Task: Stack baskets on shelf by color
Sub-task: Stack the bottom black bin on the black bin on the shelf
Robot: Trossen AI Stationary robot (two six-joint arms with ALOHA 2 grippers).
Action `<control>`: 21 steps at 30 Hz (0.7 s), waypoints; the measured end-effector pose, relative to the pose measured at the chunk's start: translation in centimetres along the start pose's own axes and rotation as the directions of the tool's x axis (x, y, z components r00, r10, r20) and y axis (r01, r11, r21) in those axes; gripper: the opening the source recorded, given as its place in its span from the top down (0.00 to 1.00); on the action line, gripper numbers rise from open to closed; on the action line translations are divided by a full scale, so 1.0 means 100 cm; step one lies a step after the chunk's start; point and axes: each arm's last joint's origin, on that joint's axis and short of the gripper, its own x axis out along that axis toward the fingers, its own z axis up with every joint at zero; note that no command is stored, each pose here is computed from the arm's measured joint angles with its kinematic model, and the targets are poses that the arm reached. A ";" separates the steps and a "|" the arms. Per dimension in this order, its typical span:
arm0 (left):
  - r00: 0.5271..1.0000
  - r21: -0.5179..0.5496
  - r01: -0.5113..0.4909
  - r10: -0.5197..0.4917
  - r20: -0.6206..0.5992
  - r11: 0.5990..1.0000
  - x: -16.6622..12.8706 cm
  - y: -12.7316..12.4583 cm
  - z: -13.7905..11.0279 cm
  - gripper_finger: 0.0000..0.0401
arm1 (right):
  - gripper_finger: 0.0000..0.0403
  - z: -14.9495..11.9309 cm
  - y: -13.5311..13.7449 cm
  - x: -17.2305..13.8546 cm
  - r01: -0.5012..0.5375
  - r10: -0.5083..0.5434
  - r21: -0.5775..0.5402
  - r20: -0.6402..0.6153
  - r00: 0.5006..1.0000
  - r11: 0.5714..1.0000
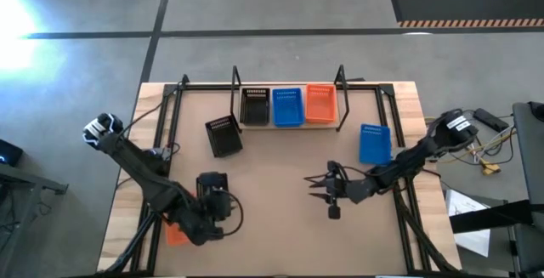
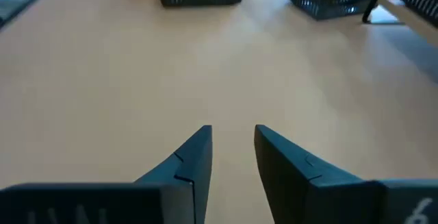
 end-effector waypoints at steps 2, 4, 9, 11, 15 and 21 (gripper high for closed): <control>0.993 -0.060 0.038 -0.045 -0.109 0.997 0.004 -0.002 -0.007 0.84 | 0.76 -0.003 0.000 0.002 0.004 -0.004 -0.007 -0.014 1.000 1.000; 0.969 -0.107 0.088 -0.110 -0.223 0.990 0.008 -0.005 -0.015 0.84 | 0.77 -0.003 0.001 0.004 0.004 -0.004 -0.009 -0.016 1.000 1.000; 0.890 -0.157 0.150 -0.202 -0.408 0.976 0.023 -0.022 -0.033 0.84 | 0.79 0.000 0.003 0.006 0.005 -0.005 -0.033 -0.011 1.000 0.999; 0.881 -0.133 0.140 -0.185 -0.436 0.981 0.029 -0.029 -0.038 0.84 | 0.80 0.001 0.004 0.007 0.003 -0.003 -0.042 -0.007 1.000 0.999; 0.874 -0.114 0.114 -0.154 -0.461 0.987 0.038 -0.033 -0.044 0.84 | 0.82 0.001 0.004 0.007 0.003 -0.004 -0.043 -0.007 1.000 0.999; 0.876 -0.106 0.077 -0.118 -0.467 0.991 0.044 -0.031 -0.050 0.84 | 0.83 0.001 0.003 0.007 0.004 -0.004 -0.044 -0.009 1.000 0.999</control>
